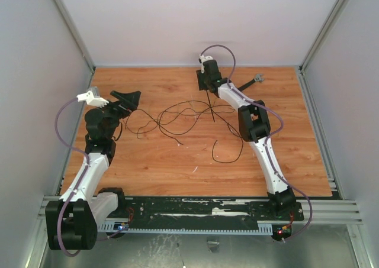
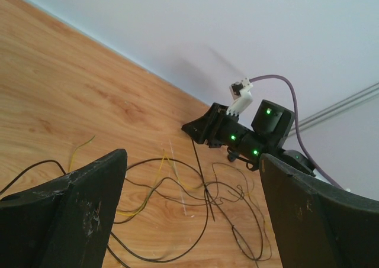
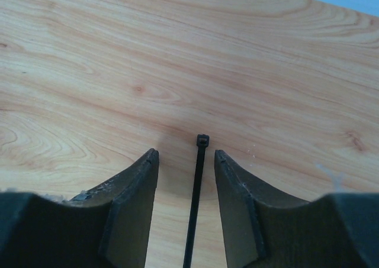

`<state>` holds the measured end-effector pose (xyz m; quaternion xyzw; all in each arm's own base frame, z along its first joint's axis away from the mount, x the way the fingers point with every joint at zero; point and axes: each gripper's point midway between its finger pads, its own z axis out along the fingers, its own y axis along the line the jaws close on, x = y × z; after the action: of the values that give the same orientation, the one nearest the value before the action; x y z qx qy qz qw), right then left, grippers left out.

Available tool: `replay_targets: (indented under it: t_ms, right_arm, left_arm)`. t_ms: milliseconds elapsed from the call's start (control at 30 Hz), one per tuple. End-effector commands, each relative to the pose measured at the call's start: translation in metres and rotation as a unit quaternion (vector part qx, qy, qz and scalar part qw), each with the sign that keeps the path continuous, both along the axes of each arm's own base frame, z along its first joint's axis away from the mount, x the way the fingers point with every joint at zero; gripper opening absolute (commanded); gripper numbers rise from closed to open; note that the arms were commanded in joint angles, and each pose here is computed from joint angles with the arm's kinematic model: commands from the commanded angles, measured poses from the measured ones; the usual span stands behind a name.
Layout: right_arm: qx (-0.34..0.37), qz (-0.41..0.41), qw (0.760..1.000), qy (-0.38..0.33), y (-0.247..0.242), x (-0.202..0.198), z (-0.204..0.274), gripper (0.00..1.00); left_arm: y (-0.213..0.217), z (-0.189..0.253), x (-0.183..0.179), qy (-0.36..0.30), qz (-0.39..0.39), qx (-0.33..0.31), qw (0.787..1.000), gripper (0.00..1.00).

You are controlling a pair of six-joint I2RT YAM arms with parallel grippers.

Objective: Zip-tie the wires
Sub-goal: Pick up the ribbon at the center of the board.

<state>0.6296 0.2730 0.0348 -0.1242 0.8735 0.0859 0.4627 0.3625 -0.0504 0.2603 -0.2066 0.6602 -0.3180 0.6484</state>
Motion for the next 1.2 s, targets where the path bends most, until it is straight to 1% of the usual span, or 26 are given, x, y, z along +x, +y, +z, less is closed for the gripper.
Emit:
replay_targets:
  t_ms: [0, 167, 333, 433, 800, 1033, 1167]
  right_arm:
    - [-0.012, -0.012, 1.000, 0.008, -0.005, 0.003, -0.018, 0.43]
    - [0.003, -0.019, 1.000, 0.006, -0.010, 0.008, -0.015, 0.40]
    - [0.010, -0.018, 1.000, 0.010, -0.013, 0.010, -0.016, 0.39]
    - [0.011, -0.019, 1.000, 0.009, -0.014, 0.012, -0.015, 0.37]
    - [0.011, -0.009, 1.000, 0.007, -0.011, 0.014, -0.014, 0.25]
    - [0.008, -0.009, 1.000, 0.009, -0.012, 0.013, -0.016, 0.11]
    - [0.001, -0.010, 1.000, 0.010, -0.014, 0.012, -0.017, 0.00]
  left_arm:
    - [0.003, 0.006, 0.002, -0.017, 0.006, 0.010, 1.000, 0.98]
    - [0.003, 0.007, 0.002, -0.018, 0.005, 0.010, 1.000, 0.98]
    - [0.004, 0.006, 0.002, -0.018, 0.008, 0.011, 1.000, 0.98]
    - [0.004, -0.004, 0.008, -0.003, 0.007, 0.012, 1.000, 0.98]
    - [0.004, -0.007, 0.010, 0.002, 0.008, 0.012, 1.000, 0.98]
    - [0.004, -0.006, 0.009, 0.001, 0.007, 0.013, 1.000, 0.98]
    - [0.005, -0.005, 0.008, -0.001, 0.009, 0.014, 1.000, 0.98]
